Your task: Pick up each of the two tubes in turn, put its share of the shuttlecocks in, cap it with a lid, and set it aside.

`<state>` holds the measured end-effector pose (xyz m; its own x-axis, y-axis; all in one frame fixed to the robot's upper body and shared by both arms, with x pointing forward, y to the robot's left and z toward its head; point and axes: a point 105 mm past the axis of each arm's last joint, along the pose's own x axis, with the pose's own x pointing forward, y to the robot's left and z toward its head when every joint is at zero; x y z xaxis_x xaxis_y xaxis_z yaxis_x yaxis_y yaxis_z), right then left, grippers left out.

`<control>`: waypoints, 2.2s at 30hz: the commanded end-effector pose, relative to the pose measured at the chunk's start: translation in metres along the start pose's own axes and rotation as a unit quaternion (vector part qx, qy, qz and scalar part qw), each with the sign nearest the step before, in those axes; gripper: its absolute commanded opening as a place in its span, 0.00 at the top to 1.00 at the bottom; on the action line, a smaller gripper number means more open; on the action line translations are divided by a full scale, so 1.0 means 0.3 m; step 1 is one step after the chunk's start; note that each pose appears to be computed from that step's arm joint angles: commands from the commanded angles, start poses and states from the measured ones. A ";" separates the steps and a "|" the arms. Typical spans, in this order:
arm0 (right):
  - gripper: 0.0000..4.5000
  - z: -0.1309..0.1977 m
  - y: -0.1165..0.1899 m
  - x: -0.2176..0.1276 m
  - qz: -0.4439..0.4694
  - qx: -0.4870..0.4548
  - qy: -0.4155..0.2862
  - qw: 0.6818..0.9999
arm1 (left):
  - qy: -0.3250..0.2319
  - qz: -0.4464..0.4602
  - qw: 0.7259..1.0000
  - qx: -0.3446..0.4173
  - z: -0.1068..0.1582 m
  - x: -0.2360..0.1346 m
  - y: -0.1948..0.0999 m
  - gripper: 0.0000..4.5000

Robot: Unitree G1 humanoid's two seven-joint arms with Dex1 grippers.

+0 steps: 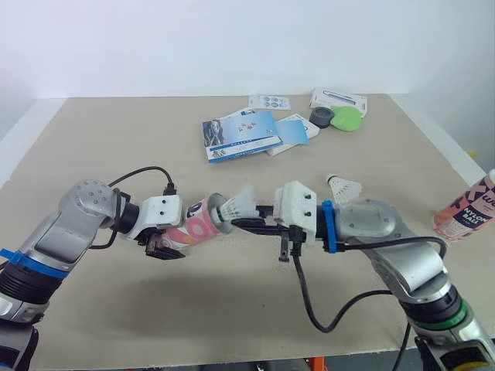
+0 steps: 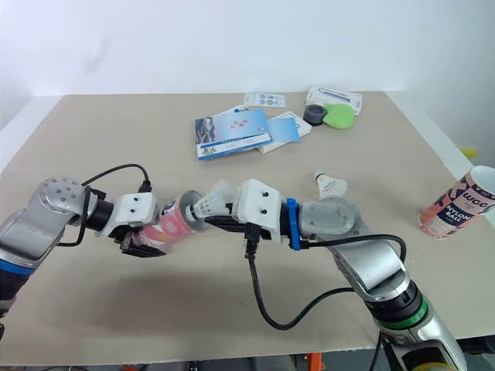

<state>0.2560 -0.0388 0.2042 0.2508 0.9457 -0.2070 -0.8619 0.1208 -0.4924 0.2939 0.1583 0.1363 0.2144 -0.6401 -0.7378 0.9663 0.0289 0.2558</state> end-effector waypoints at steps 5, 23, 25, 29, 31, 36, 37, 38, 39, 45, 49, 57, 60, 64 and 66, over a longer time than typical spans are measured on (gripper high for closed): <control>0.21 0.073 -0.073 -0.089 -0.115 0.065 -0.074 0.988 | -0.005 0.010 1.000 0.016 0.027 -0.014 0.008 0.13; 0.02 -0.487 -0.171 -0.434 -0.617 0.212 0.137 0.745 | -0.003 0.017 1.000 0.008 0.018 -0.021 0.010 0.13; 0.02 -0.501 -0.182 -0.411 -0.611 0.223 0.132 0.748 | -0.002 0.017 1.000 0.008 0.017 -0.022 0.008 0.13; 0.02 -0.530 -0.247 -0.385 -0.613 0.240 0.122 0.743 | -0.001 0.019 1.000 0.007 0.016 -0.026 0.008 0.13; 0.02 -0.549 -0.279 -0.389 -0.620 0.252 0.122 0.733 | 0.000 0.020 1.000 0.006 0.016 -0.027 0.008 0.13; 0.48 -0.588 -0.310 -0.415 -0.636 0.256 0.134 0.716 | 0.000 0.022 1.000 0.005 0.018 -0.031 0.006 0.13; 0.58 -0.596 -0.311 -0.420 -0.638 0.258 0.137 0.712 | 0.000 0.023 1.000 0.004 0.017 -0.031 0.006 0.13; 0.73 -0.599 -0.312 -0.422 -0.639 0.259 0.137 0.711 | 0.000 0.023 1.000 0.004 0.017 -0.031 0.006 0.13; 0.76 -0.599 -0.314 -0.425 -0.639 0.260 0.136 0.711 | 0.001 0.023 1.000 0.003 0.016 -0.032 0.006 0.13; 0.98 -0.419 -0.341 -0.330 -0.516 0.242 0.011 0.821 | 0.001 0.024 1.000 0.000 0.013 -0.034 0.004 0.13; 0.98 -0.125 -0.210 -0.186 -0.248 0.205 -0.113 0.940 | 0.002 0.021 1.000 0.000 0.012 -0.034 0.002 0.13; 0.98 -0.023 -0.030 -0.088 -0.033 0.174 -0.064 0.982 | 0.000 0.020 1.000 0.000 0.012 -0.028 0.005 0.13; 0.98 -0.037 -0.014 -0.068 -0.017 0.158 -0.047 0.986 | -0.001 0.019 1.000 -0.001 0.012 -0.026 0.002 0.13; 0.98 -0.030 -0.014 -0.046 0.000 0.136 -0.038 0.990 | -0.001 0.021 1.000 -0.002 0.011 -0.029 0.001 0.13; 0.98 -0.020 -0.019 -0.032 0.008 0.127 -0.039 0.991 | -0.001 0.021 1.000 -0.003 0.011 -0.028 0.002 0.13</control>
<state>0.2629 -0.0533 0.1955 0.2266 0.9615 -0.1556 -0.9579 0.1910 -0.2144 0.2912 0.1606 0.1357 0.2266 -0.6367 -0.7371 0.9673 0.0585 0.2468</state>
